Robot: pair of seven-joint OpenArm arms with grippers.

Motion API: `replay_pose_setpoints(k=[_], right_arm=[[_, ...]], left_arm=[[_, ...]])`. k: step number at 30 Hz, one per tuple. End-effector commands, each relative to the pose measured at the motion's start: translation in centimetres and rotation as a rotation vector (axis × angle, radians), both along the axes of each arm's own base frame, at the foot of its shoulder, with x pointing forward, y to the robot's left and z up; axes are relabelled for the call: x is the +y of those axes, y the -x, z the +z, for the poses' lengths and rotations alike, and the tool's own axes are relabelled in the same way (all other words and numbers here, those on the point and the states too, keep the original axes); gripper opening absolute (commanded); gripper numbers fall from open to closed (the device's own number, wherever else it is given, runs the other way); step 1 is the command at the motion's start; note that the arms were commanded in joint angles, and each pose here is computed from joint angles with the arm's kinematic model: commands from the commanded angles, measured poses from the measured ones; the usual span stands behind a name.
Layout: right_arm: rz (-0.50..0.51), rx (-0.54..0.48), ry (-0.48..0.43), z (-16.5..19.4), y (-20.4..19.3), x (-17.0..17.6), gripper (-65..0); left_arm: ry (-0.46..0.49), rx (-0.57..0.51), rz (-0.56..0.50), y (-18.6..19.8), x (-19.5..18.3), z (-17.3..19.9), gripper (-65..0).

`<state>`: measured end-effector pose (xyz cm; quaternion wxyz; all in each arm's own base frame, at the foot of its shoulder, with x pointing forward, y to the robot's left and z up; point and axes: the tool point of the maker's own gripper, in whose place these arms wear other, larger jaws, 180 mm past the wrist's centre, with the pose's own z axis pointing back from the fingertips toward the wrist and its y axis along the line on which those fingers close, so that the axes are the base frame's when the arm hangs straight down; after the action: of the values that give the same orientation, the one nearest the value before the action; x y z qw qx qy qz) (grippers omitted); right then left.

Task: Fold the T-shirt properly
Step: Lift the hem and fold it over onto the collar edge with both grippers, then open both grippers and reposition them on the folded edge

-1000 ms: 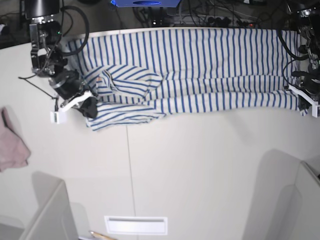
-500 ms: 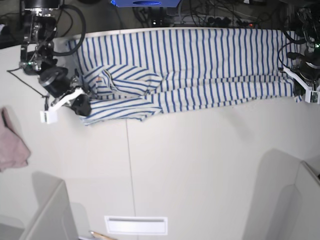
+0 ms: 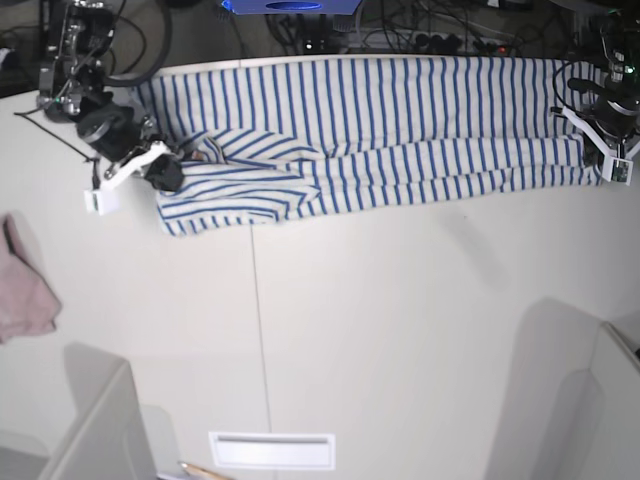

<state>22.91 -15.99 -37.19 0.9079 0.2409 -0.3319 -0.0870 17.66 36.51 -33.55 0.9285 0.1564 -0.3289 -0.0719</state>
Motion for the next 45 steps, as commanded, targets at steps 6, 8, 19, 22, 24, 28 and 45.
replay_pose_setpoints(k=[6,8,19,22,24,28,45], right_arm=[[0.014,0.008,0.009,0.1,1.7,0.0,-65.0],[0.022,0.003,0.013,0.4,2.0,0.1,-65.0],[0.034,0.037,0.194,-1.1,2.5,-1.8,-65.0],[0.033,0.029,0.204,-1.0,2.1,-1.9,-65.0],[0.034,0.03,0.204,-1.0,2.1,-1.9,-65.0],[0.036,0.032,0.202,-1.0,2.2,-1.9,-65.0],[0.038,0.097,0.164,-2.1,3.7,-0.5,-65.0]], left_arm=[[-0.153,-0.009,-0.028,0.0,0.9,1.6,-65.0],[-0.156,-0.007,-0.028,0.0,0.9,1.6,-65.0],[-0.163,0.049,-0.035,1.7,1.0,0.7,-65.0],[-0.162,0.058,-0.034,2.1,0.9,0.5,-65.0],[-0.161,0.061,-0.033,2.1,1.0,0.5,-65.0],[-0.16,0.074,-0.033,2.6,1.0,0.2,-65.0],[-0.159,0.073,-0.029,2.5,1.1,0.2,-65.0]])
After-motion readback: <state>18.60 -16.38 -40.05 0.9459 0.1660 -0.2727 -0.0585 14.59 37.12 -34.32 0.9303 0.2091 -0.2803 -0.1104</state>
